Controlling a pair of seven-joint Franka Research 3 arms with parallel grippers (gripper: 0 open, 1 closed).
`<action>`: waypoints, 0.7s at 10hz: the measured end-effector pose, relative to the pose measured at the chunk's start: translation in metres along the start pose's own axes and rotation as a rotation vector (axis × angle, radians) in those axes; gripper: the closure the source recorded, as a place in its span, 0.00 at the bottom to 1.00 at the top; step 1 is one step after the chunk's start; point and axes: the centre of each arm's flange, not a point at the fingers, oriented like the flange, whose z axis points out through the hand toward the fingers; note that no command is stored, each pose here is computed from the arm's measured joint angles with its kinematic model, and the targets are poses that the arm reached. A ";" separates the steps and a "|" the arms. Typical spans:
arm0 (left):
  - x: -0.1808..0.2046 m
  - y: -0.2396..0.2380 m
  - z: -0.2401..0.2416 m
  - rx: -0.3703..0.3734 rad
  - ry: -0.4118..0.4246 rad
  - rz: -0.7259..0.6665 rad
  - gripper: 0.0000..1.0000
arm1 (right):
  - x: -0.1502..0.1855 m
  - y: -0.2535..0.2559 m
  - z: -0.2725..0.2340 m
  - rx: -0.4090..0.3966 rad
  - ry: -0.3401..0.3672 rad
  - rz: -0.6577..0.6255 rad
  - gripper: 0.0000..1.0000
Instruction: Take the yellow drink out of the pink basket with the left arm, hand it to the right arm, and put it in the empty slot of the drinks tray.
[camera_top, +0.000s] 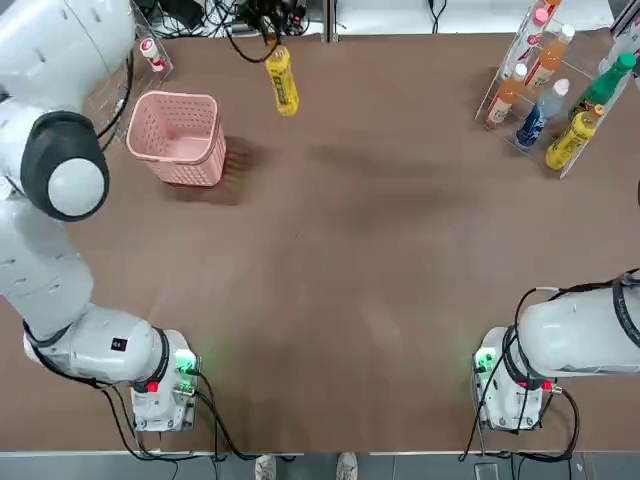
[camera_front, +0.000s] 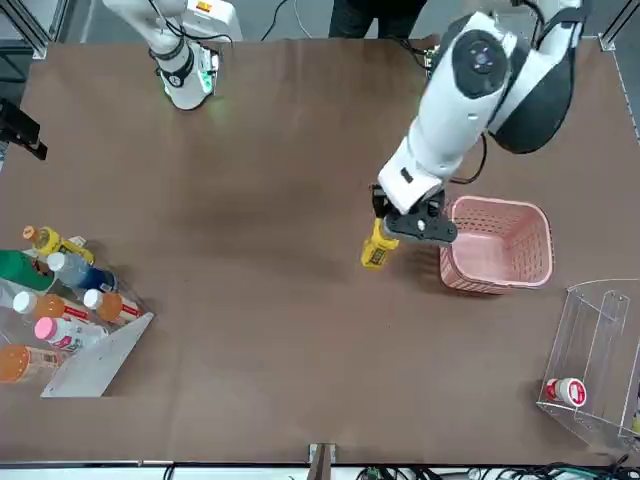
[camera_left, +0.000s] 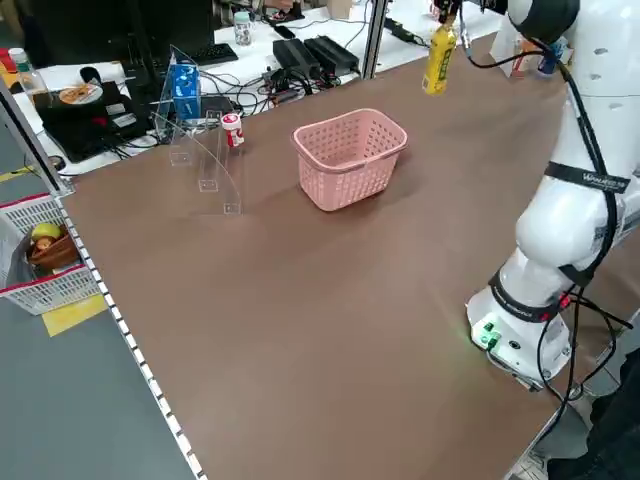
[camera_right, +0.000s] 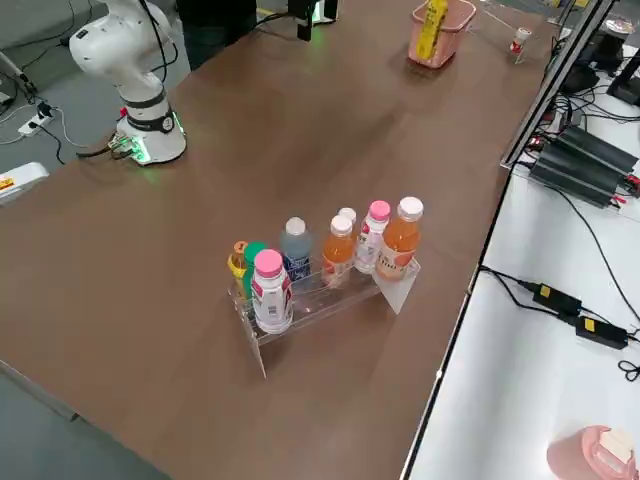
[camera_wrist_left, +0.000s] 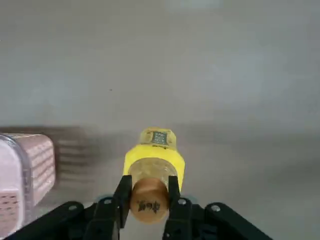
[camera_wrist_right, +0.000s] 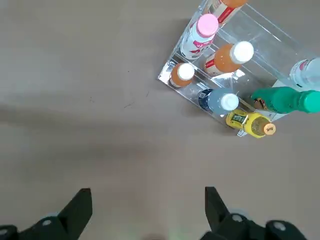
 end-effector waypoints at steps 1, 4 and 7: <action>-0.007 0.021 0.013 0.008 0.002 -0.012 0.67 | 0.000 0.002 0.000 -0.001 0.000 0.004 0.00; -0.016 0.044 0.028 0.009 0.000 -0.022 0.67 | 0.000 0.008 0.000 -0.001 0.000 0.016 0.00; -0.026 0.073 0.053 0.036 0.036 -0.057 0.67 | 0.000 0.008 0.000 -0.001 0.000 0.016 0.00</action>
